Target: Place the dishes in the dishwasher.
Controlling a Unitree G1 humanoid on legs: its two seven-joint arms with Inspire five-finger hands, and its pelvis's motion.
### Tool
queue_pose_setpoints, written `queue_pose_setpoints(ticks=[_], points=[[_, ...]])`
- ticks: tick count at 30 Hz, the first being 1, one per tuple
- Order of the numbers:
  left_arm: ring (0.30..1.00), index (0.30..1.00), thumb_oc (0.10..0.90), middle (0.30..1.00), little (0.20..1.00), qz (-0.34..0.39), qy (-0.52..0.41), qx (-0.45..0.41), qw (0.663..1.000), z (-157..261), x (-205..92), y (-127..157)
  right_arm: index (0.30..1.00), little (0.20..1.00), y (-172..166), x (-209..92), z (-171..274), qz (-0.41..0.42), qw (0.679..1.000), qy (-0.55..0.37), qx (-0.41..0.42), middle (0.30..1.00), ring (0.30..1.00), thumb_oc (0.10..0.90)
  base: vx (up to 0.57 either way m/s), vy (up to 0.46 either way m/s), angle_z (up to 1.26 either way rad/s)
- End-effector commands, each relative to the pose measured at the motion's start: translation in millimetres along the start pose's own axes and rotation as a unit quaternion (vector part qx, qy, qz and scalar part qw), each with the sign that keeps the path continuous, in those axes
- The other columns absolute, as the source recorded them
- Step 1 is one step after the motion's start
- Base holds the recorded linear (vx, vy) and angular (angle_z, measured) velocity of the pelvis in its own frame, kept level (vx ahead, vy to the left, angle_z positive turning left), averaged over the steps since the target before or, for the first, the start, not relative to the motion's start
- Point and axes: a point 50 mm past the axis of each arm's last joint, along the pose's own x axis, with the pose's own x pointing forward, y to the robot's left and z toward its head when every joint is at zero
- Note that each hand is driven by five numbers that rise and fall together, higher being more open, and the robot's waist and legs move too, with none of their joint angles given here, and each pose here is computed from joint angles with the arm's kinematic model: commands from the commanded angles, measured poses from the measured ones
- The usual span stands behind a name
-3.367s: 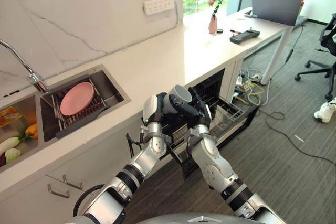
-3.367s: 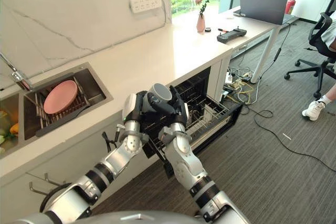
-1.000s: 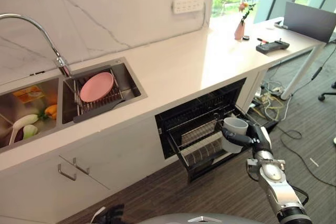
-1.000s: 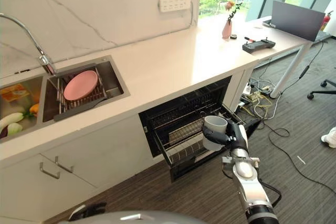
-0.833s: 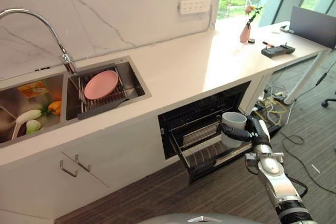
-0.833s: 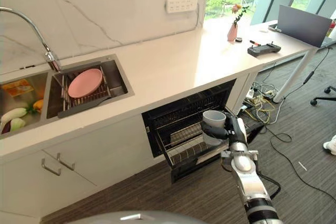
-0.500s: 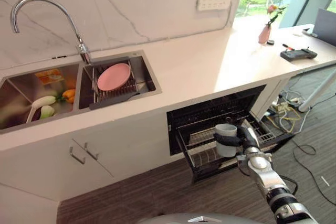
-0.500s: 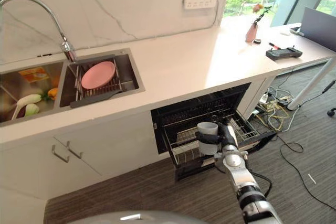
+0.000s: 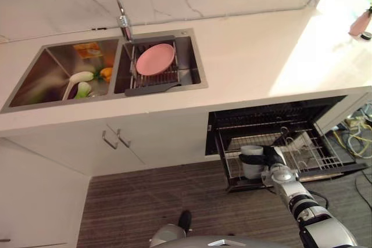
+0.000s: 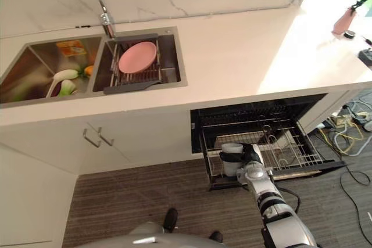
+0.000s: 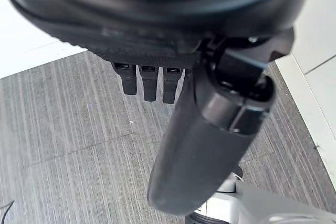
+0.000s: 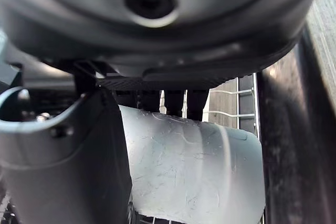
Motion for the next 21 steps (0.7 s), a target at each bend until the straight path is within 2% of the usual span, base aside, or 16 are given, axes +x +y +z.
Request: queue_pose_setpoints(ticks=[1, 7, 8, 12, 16, 19, 21], points=[[0.900, 0.900, 0.800, 0.900, 0.900, 0.023, 0.061, -0.028, 0.997, -20, -1, 19, 0.900, 0.900, -6, 6, 21, -0.008, 0.999, -0.016, 0.029, 0.900, 0.900, 0.800, 0.01, -0.006, 0.15], [0.900, 0.900, 0.800, 0.900, 0.900, 0.033, 0.076, -0.043, 0.996, -26, -2, 23, 0.900, 0.900, -3, 4, 20, 0.000, 1.000, -0.021, 0.011, 0.900, 0.900, 0.800, 0.02, -0.010, 0.10], [0.900, 0.900, 0.800, 0.900, 0.900, 0.033, 0.081, -0.078, 0.993, -29, -2, 22, 0.900, 0.900, -9, 2, 25, -0.006, 0.999, -0.048, -0.008, 0.900, 0.900, 0.800, 0.00, 0.000, 0.00], [0.900, 0.900, 0.800, 0.900, 0.900, 0.039, 0.086, -0.118, 0.989, -32, -2, 20, 0.900, 0.900, -27, -9, 39, -0.039, 0.992, -0.117, -0.017, 0.900, 0.900, 0.800, 0.02, -0.005, 0.00], [0.900, 0.900, 0.800, 0.900, 0.900, 0.033, 0.086, -0.142, 0.986, -31, -2, 14, 0.900, 0.900, -46, -26, 58, -0.077, 0.977, -0.199, 0.013, 0.900, 0.900, 0.800, 0.02, -0.015, -0.10], [0.900, 0.900, 0.800, 0.900, 0.900, 0.028, 0.081, -0.185, 0.979, -28, -2, 11, 0.900, 0.900, -54, -37, 66, -0.093, 0.966, -0.239, 0.033, 0.900, 0.900, 0.800, 0.03, -0.036, -0.15], [0.900, 0.900, 0.800, 0.900, 0.900, 0.023, 0.076, -0.238, 0.968, -25, -1, 7, 0.900, 0.900, -59, -55, 77, -0.091, 0.947, -0.296, 0.083, 0.900, 0.900, 0.800, 0.02, -0.057, -0.26]])
